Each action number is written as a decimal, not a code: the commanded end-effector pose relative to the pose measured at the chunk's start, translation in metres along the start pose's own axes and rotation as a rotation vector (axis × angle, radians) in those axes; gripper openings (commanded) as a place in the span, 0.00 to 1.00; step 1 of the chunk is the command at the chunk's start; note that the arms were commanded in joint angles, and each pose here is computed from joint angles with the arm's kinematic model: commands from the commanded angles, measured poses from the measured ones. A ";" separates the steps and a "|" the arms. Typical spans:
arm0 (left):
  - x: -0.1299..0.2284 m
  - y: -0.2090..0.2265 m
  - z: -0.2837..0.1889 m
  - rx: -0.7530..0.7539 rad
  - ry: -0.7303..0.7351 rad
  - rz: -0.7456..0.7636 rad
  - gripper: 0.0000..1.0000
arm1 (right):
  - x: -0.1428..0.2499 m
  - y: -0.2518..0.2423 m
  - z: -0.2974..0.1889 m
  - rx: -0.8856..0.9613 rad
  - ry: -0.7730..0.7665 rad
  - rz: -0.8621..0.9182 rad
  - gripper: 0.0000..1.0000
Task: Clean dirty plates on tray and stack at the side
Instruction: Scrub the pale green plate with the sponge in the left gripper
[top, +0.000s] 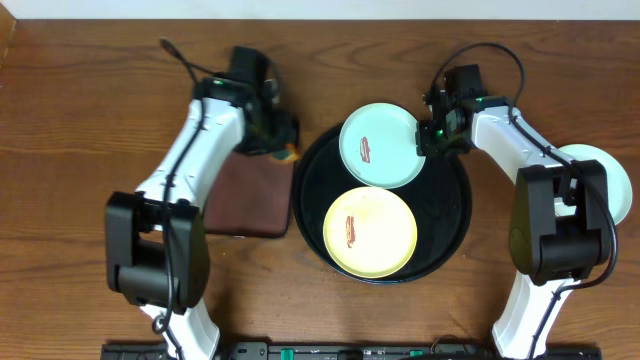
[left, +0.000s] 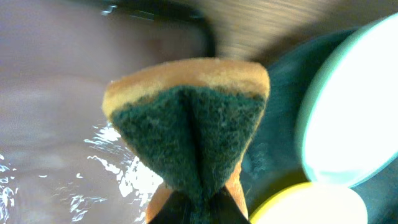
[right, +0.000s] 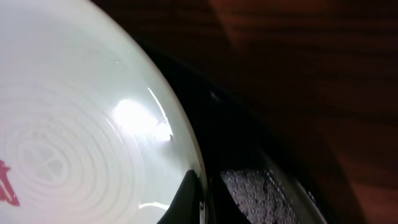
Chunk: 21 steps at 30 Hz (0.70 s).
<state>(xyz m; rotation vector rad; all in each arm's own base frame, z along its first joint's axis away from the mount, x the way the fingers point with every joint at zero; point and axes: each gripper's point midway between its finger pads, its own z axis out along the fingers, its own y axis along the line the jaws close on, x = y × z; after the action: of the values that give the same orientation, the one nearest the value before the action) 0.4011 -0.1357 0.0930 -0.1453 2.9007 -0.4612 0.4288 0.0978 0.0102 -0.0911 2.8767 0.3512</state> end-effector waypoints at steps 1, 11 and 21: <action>0.003 -0.055 0.010 0.132 0.002 0.022 0.07 | 0.013 -0.004 0.006 0.047 0.047 -0.016 0.01; 0.015 -0.147 0.051 0.274 -0.041 0.057 0.07 | 0.020 0.004 0.000 0.063 0.070 -0.039 0.01; 0.033 -0.160 0.106 0.314 0.047 0.012 0.07 | 0.019 0.009 -0.013 0.099 0.052 -0.064 0.01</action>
<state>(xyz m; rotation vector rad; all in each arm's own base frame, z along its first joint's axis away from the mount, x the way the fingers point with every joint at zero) 0.4035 -0.3112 0.0465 -0.0467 2.8028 -0.8508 0.4155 0.1018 0.0190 -0.1346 2.9131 0.2447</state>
